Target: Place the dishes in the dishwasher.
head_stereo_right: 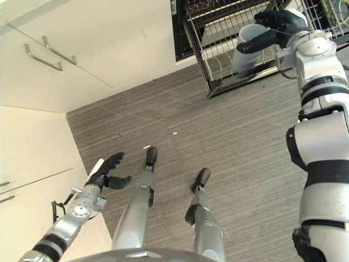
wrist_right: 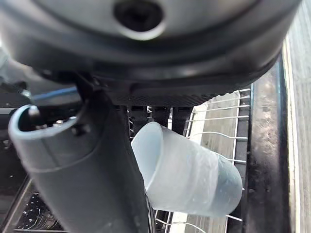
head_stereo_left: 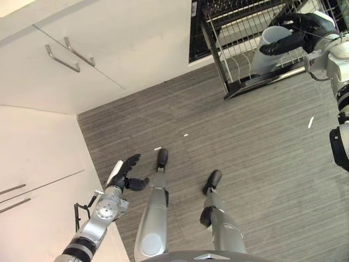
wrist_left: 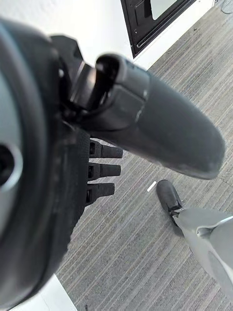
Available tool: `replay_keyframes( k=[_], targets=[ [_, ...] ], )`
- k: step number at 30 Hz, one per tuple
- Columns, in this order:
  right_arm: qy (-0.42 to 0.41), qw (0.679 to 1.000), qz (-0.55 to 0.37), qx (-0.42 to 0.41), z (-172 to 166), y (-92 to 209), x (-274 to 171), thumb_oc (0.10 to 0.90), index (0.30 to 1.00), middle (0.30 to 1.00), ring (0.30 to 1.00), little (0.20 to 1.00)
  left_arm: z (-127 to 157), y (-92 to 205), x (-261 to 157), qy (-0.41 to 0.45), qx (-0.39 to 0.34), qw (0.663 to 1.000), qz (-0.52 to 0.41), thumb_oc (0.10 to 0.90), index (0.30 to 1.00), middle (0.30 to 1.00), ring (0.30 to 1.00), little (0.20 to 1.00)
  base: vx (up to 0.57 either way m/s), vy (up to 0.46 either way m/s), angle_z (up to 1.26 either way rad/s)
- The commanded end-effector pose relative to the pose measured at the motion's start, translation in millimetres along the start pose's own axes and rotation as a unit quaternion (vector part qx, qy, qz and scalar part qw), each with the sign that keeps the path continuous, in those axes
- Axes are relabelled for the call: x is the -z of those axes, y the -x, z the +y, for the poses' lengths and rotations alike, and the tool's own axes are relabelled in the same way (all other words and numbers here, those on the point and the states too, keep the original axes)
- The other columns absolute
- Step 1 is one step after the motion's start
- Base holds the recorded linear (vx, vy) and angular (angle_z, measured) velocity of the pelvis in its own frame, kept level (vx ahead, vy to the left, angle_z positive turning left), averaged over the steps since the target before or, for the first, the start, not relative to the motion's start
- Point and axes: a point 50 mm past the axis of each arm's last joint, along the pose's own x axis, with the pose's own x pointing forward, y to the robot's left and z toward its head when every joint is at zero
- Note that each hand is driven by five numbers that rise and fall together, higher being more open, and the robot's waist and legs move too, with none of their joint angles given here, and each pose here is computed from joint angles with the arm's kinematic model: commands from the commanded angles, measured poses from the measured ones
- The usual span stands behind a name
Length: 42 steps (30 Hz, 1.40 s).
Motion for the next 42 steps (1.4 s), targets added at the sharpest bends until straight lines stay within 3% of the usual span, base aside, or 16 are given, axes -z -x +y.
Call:
replay_keyframes(
  k=[1,9,16,17,20,22,23,26,27,29,33,38,39,42],
  targets=[
    [0.019,0.997,-0.065,0.022,-8,2,-29,0.800,0.900,0.900,0.900,0.900,7,21,35,-0.044,0.012,0.998,0.051,0.800,0.900,0.900,0.900,0.900,0.06,0.001,0.01],
    [0.003,0.994,-0.098,-0.043,35,-3,-28,0.800,0.900,0.900,0.900,0.900,1,40,74,-0.063,0.020,0.989,0.136,0.800,0.900,0.900,0.900,0.900,0.06,0.025,-0.10],
    [0.003,0.996,-0.080,-0.047,42,-4,-6,0.800,0.900,0.900,0.900,0.900,-8,51,90,-0.054,0.018,0.984,0.166,0.800,0.900,0.900,0.900,0.900,0.02,-0.002,-0.14],
    [-0.013,0.993,-0.112,-0.047,55,-2,-6,0.800,0.900,0.900,0.900,0.900,-16,32,77,-0.046,0.008,0.985,0.164,0.800,0.900,0.900,0.900,0.900,0.05,-0.015,0.00],
    [-0.038,0.989,-0.139,-0.027,52,1,-8,0.800,0.900,0.900,0.900,0.900,-17,23,72,-0.056,0.012,0.985,0.161,0.800,0.900,0.900,0.900,0.900,-0.01,0.005,0.05],
    [-0.084,0.969,-0.233,-0.017,56,27,-8,0.800,0.900,0.900,0.900,0.900,-8,38,87,-0.043,-0.011,0.981,0.188,0.800,0.900,0.900,0.900,0.900,-0.04,0.011,-0.05],
    [-0.157,0.948,-0.274,-0.035,87,56,8,0.800,0.900,0.900,0.900,0.900,-8,46,94,-0.030,-0.018,0.977,0.210,0.800,0.900,0.900,0.900,0.900,-0.03,-0.016,-0.08],
    [-0.200,0.934,-0.291,-0.056,106,88,21,0.800,0.900,0.900,0.900,0.900,-12,54,104,-0.019,-0.011,0.971,0.240,0.800,0.900,0.900,0.900,0.900,-0.02,-0.047,-0.15],
    [-0.229,0.919,-0.314,-0.064,122,118,28,0.800,0.900,0.900,0.900,0.900,-20,60,118,-0.002,-0.011,0.958,0.287,0.800,0.900,0.900,0.900,0.900,0.02,-0.079,-0.28],
    [-0.247,0.907,-0.332,-0.073,133,138,28,0.800,0.900,0.900,0.900,0.900,-28,66,126,-0.006,0.002,0.950,0.312,0.800,0.900,0.900,0.900,0.900,0.05,-0.105,-0.08],
    [-0.271,0.898,-0.336,-0.090,141,155,32,0.800,0.900,0.900,0.900,0.900,-34,72,133,-0.011,0.011,0.942,0.335,0.800,0.900,0.900,0.900,0.900,0.03,-0.107,-0.07],
    [-0.288,0.866,-0.383,-0.141,154,157,3,0.800,0.900,0.900,0.900,0.900,-33,88,148,0.028,-0.032,0.923,0.382,0.800,0.900,0.900,0.900,0.900,-0.04,-0.158,-0.20],
    [-0.261,0.858,-0.410,-0.165,157,158,-14,0.800,0.900,0.900,0.900,0.900,-17,85,148,0.075,-0.086,0.918,0.380,0.800,0.900,0.900,0.900,0.900,-0.09,-0.173,-0.67],
    [-0.252,0.858,-0.414,-0.171,158,158,-16,0.800,0.900,0.900,0.900,0.900,-8,83,147,0.085,-0.107,0.917,0.374,0.800,0.900,0.900,0.900,0.900,-0.01,-0.160,-0.17]
  ],
)
